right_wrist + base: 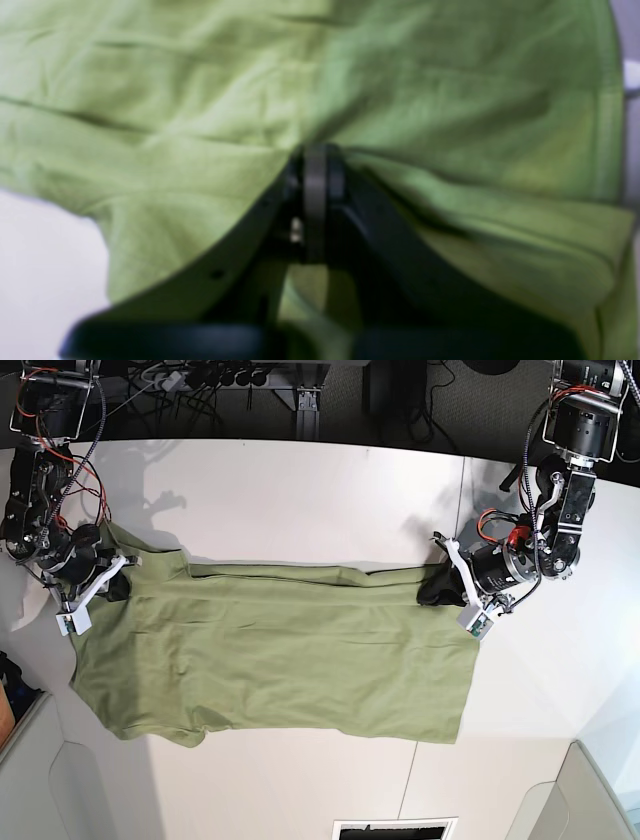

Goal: Layout the t-shirt on the table in an organized manner, then fold the t-shirt properly
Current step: 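Grasp the shirt shoulder edge with both grippers and pull it straight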

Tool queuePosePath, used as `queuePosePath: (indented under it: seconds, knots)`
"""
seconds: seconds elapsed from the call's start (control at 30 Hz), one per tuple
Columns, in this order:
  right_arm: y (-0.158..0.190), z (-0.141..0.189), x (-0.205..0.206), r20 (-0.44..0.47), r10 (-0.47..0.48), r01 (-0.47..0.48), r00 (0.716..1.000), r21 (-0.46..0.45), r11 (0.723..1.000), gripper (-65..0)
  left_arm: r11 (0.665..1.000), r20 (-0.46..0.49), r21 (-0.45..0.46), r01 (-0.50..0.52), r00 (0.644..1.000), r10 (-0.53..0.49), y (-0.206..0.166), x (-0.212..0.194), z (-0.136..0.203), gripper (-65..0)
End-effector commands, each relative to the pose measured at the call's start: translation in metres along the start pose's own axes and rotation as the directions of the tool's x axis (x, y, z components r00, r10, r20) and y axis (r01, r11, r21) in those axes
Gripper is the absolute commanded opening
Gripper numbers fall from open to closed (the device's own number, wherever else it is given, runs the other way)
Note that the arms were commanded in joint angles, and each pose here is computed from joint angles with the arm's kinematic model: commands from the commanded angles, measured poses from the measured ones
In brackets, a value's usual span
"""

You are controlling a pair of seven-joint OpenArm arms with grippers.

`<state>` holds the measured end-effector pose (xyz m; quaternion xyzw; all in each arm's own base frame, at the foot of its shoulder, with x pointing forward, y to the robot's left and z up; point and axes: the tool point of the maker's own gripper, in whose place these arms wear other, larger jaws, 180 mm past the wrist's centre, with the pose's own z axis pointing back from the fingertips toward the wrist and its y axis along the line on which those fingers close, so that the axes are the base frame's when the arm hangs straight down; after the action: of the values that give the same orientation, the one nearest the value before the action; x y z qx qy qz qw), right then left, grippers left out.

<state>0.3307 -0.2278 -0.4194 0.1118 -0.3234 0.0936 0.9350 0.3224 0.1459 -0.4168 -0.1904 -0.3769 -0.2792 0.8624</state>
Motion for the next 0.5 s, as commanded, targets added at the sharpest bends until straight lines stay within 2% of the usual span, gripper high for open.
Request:
queuePosePath:
  seconds: [0.0, 0.23, 0.47]
  knots:
    - [-0.006, 0.005, 0.002, -0.004, 0.006, -0.006, 1.000, -0.009, 1.000, -65.0, 1.000, -0.033, 0.016, 0.025, 0.999, -0.024, 0.006, -0.003, 0.003, -63.5]
    - [0.007, 0.026, -0.045, -0.087, 0.005, -0.003, 0.996, 0.030, 1.000, -65.0, 1.000, -0.115, -0.012, -0.009, 0.993, 0.007, -0.009, -0.047, 0.024, -63.5]
    - [0.016, 0.050, -0.070, -0.118, 0.050, -0.047, 0.992, 0.023, 0.999, -65.0, 0.997, -0.127, -0.081, 0.002, 0.992, -0.012, -0.046, -0.065, 0.053, -63.4]
